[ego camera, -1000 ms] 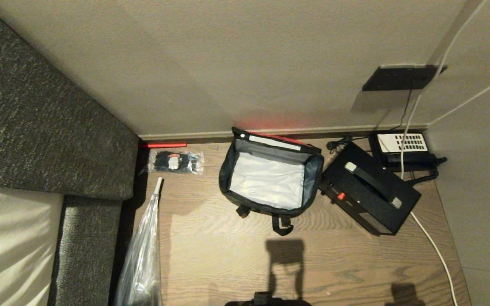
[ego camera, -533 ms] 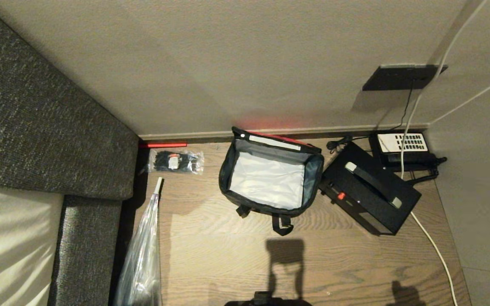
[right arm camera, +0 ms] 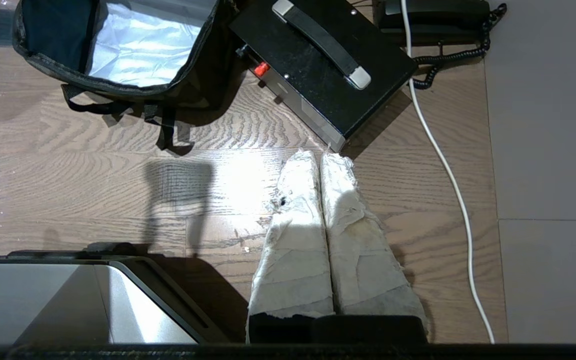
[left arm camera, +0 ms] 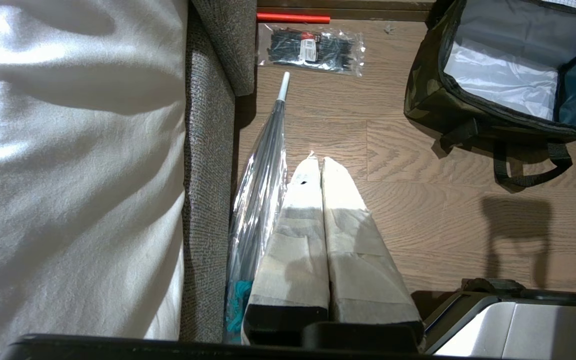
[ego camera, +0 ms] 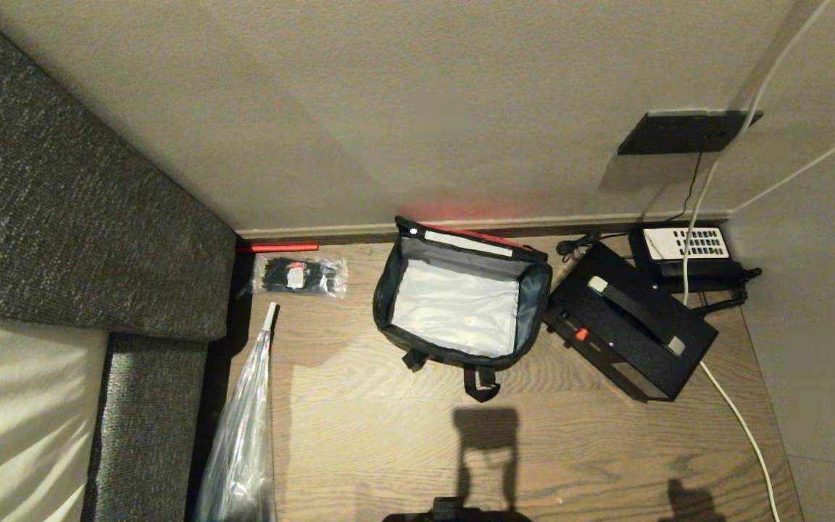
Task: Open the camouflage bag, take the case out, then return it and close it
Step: Place the black box back
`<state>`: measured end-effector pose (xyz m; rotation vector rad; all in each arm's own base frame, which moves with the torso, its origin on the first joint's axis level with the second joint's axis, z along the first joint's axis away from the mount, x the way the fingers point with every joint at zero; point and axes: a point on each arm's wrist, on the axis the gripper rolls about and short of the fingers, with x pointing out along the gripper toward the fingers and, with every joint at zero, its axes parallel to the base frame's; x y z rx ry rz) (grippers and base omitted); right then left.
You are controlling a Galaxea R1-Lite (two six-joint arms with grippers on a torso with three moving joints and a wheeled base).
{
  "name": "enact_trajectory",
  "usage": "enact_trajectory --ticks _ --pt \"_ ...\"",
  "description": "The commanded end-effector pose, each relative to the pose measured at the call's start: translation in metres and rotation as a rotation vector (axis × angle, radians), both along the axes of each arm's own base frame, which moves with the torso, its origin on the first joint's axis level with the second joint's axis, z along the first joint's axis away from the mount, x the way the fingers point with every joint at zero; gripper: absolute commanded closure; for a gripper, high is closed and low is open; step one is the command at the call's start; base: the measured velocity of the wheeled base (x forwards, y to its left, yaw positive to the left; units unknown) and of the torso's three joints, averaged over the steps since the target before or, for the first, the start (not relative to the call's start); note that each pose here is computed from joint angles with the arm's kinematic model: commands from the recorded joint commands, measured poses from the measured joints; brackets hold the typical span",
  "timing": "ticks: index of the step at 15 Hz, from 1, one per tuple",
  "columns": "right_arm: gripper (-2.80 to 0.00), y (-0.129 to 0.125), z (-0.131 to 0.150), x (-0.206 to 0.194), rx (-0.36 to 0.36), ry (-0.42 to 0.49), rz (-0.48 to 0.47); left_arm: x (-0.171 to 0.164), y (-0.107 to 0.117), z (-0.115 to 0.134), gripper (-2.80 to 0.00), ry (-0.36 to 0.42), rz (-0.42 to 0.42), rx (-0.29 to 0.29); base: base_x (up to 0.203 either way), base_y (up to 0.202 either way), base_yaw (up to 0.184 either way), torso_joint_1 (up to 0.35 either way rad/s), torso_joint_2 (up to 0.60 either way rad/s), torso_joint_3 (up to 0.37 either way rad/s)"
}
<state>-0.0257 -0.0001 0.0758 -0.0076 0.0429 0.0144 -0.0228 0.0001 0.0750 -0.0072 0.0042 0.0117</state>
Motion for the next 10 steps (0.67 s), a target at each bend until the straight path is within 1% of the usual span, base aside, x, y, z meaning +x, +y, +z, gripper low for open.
enact_trajectory --ticks 1,10 --pt "0.0 0.0 -0.0001 0.0 0.0 0.002 0.001 0.0002 0.0 -0.0009 0.0 0.003 0.001 0.0 0.0 0.0 0.0 0.0 0.0 0.0" --pt "0.0 0.0 -0.0001 0.0 0.0 0.002 0.001 0.0002 0.0 -0.0009 0.0 0.003 0.001 0.0 0.0 0.0 0.0 0.0 0.0 0.0"
